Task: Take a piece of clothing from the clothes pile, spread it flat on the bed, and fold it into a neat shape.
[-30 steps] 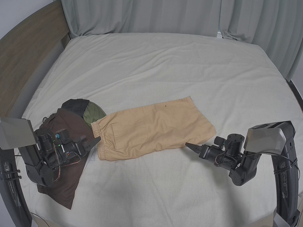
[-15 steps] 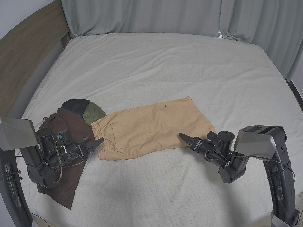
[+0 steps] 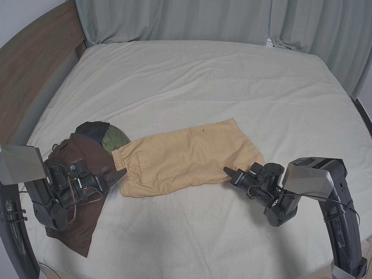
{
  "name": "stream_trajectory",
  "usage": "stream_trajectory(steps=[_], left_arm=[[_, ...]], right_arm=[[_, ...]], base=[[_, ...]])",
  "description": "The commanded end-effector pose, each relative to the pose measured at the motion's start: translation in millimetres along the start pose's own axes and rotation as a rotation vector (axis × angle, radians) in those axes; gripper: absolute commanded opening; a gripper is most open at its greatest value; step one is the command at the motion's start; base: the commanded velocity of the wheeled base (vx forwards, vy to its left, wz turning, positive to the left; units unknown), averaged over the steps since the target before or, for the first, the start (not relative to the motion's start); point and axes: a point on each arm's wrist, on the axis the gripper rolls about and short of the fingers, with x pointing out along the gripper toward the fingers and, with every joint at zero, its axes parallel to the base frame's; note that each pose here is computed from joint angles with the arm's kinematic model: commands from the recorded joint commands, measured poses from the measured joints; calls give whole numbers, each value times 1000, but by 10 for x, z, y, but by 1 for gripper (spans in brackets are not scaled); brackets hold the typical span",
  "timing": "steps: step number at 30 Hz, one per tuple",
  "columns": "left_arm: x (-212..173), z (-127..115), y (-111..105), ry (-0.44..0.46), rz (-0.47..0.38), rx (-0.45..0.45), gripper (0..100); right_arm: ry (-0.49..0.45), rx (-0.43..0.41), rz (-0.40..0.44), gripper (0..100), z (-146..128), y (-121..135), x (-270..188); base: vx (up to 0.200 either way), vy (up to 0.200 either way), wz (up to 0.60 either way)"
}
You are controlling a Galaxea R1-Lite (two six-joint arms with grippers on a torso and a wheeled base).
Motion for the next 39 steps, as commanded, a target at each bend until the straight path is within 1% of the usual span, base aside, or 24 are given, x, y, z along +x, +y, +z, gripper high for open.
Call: stream_trajectory(steps=[1,9,12,22,25,30,34,36,37,39], left_arm=[[7,-12,6,2,0,-2,100],[8,-12,13,1,1,-5,100],[8,-14,13,2,2,-6,100],[7,42,53,-20,10,0,100],[-11,57,74,-25,16,-3,100],[-3,46,101,-24,21,-7,100],[-21,53,106,-26,25,-20,100],[-23,50,105,-25,26,-24,100],[-33,54,128,-27,31,-37,100],[-39,52,149,-27,34,-36,100]], right_arm=[[1,-1,0,0,-11,-7,-5],[13,-1,-8,0,-27,-20,-38],[24,0,-12,0,-20,19,-84],[17,-17,7,0,270,381,-347],[40,-25,-14,0,249,388,-440],[87,-67,-71,0,170,301,-630],[128,-67,-106,0,109,296,-792],[131,-67,-107,0,106,296,-802],[149,-73,-123,0,86,302,-902],[171,-85,-145,0,59,276,-984]], base=[[0,0,0],[0,0,0],[0,0,0],[0,0,0],[0,0,0],[0,0,0],[0,0,0],[0,0,0],[0,0,0],[0,0,0]])
